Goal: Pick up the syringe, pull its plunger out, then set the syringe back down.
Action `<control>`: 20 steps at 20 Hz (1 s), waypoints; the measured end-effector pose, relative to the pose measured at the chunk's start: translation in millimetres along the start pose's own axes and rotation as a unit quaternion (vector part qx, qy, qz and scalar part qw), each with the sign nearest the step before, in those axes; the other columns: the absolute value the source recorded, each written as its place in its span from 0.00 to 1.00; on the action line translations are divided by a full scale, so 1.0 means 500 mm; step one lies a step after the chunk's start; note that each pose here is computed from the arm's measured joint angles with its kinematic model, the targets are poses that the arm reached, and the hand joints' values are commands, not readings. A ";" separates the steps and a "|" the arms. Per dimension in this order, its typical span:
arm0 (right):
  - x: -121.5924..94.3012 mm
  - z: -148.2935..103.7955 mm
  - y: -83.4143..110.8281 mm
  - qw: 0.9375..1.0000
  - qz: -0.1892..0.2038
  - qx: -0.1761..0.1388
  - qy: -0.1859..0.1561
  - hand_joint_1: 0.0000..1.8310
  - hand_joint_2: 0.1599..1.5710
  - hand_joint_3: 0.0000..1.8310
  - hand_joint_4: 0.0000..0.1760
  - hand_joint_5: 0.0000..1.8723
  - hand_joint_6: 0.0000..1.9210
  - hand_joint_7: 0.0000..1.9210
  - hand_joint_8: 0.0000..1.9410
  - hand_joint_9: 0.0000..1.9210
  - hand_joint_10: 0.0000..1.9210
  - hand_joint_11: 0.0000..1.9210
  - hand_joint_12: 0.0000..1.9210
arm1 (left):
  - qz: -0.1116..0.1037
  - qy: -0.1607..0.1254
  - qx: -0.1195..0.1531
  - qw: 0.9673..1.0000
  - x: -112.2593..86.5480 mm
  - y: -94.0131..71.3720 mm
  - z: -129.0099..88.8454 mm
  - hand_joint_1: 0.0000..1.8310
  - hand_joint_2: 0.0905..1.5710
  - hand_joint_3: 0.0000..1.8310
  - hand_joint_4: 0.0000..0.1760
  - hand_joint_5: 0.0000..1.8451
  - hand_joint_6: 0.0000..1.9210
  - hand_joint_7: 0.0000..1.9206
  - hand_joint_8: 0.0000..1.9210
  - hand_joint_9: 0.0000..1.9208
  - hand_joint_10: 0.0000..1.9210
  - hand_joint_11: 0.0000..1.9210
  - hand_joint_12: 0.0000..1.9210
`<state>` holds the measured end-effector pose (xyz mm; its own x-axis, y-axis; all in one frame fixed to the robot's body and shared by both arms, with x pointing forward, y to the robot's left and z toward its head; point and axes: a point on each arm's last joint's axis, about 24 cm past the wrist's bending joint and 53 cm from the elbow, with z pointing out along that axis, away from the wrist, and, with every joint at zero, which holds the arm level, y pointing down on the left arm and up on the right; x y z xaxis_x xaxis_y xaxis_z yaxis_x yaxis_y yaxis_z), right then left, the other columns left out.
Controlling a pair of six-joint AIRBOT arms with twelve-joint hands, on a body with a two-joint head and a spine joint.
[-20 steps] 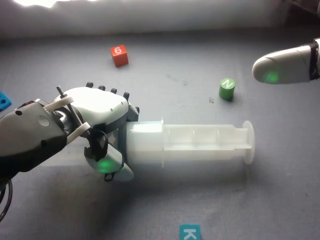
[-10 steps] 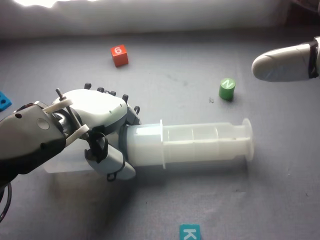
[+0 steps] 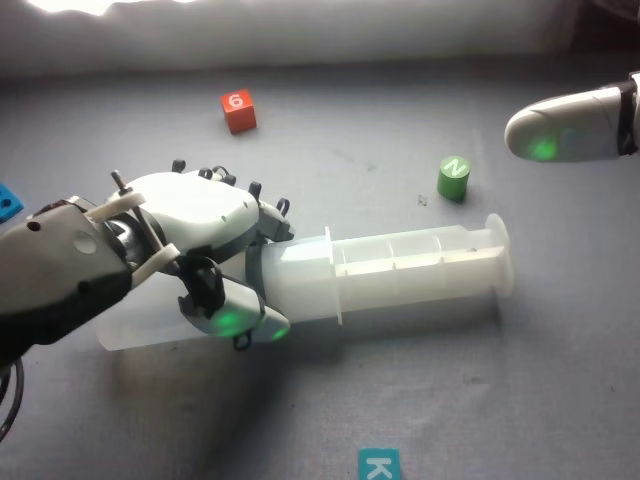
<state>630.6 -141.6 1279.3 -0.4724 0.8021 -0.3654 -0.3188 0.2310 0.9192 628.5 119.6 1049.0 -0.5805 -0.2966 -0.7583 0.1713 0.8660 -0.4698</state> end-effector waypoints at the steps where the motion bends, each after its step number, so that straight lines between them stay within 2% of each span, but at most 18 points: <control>1: -0.001 0.000 0.000 1.000 0.000 0.000 -0.001 0.29 0.37 0.00 0.00 0.00 0.00 0.00 0.00 0.00 0.00 0.00 0.00 | -0.002 -0.003 -0.003 1.000 -0.009 0.003 -0.003 0.36 0.65 0.00 0.00 0.24 0.00 0.31 0.00 0.31 0.02 0.02 0.61; 4: -0.012 -0.003 0.003 1.000 -0.001 0.001 -0.006 0.28 0.37 0.00 0.00 0.00 0.00 0.00 0.00 0.00 0.00 0.00 0.00 | -0.006 -0.012 -0.007 1.000 -0.028 0.006 -0.008 0.33 0.65 0.00 0.00 0.24 0.00 0.30 0.00 0.30 0.01 0.02 0.61; 6: -0.026 -0.004 0.011 1.000 -0.003 -0.001 -0.014 0.28 0.39 0.01 0.00 0.00 0.00 0.00 0.00 0.00 0.00 0.00 0.00 | -0.001 -0.016 -0.003 1.000 -0.040 -0.003 -0.012 0.34 0.64 0.00 0.00 0.25 0.01 0.31 0.00 0.31 0.02 0.03 0.62; 8: -0.044 -0.008 0.016 1.000 0.002 -0.001 -0.024 0.28 0.37 0.00 0.00 0.00 0.00 0.00 0.00 0.00 0.00 0.00 0.00 | -0.002 -0.021 0.005 1.000 -0.058 -0.019 -0.015 0.33 0.64 0.00 0.00 0.24 0.00 0.30 0.00 0.30 0.01 0.03 0.61; 9: -0.056 -0.013 0.017 1.000 0.000 0.002 -0.030 0.31 0.36 0.00 0.00 0.00 0.00 0.00 0.00 0.00 0.00 0.00 0.00 | -0.001 -0.026 0.008 1.000 -0.077 -0.030 -0.023 0.32 0.64 0.00 0.00 0.24 0.00 0.30 0.00 0.30 0.01 0.03 0.61; 11: -0.066 -0.020 0.008 0.999 -0.007 0.014 -0.031 0.29 0.37 0.00 0.00 0.00 0.00 0.00 0.00 0.00 0.00 0.00 0.00 | -0.002 -0.039 0.014 0.999 -0.109 -0.047 -0.032 0.32 0.63 0.00 0.00 0.23 0.00 0.28 0.00 0.28 0.00 0.02 0.59; 14: -0.081 -0.034 -0.004 0.999 -0.016 0.033 -0.033 0.29 0.38 0.00 0.00 0.00 0.00 0.00 0.00 0.00 0.00 0.00 0.00 | -0.016 -0.059 0.022 0.998 -0.156 -0.079 -0.050 0.30 0.63 0.00 0.00 0.22 0.00 0.27 0.00 0.27 0.00 0.01 0.59; 16: -0.089 -0.041 -0.005 0.998 -0.028 0.036 -0.035 0.28 0.37 0.00 0.00 0.00 0.00 0.00 0.00 0.00 0.00 0.00 0.00 | -0.008 -0.066 0.032 0.997 -0.186 -0.108 -0.058 0.29 0.63 0.00 0.00 0.22 0.00 0.28 0.00 0.28 0.00 0.01 0.59; 20: -0.088 -0.043 -0.012 0.998 -0.037 0.044 -0.031 0.27 0.38 0.00 0.00 0.00 0.00 0.00 0.00 0.00 0.00 0.00 0.00 | -0.022 -0.072 0.049 0.996 -0.212 -0.142 -0.069 0.28 0.63 0.00 0.00 0.22 0.00 0.28 0.00 0.28 0.00 0.01 0.58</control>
<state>635.5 -190.3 1287.0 -0.3974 0.8132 -0.4252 -0.2767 0.3355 0.9005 650.2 103.6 1178.2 -0.4712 -0.3942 -0.7891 0.2284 0.8095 -0.5408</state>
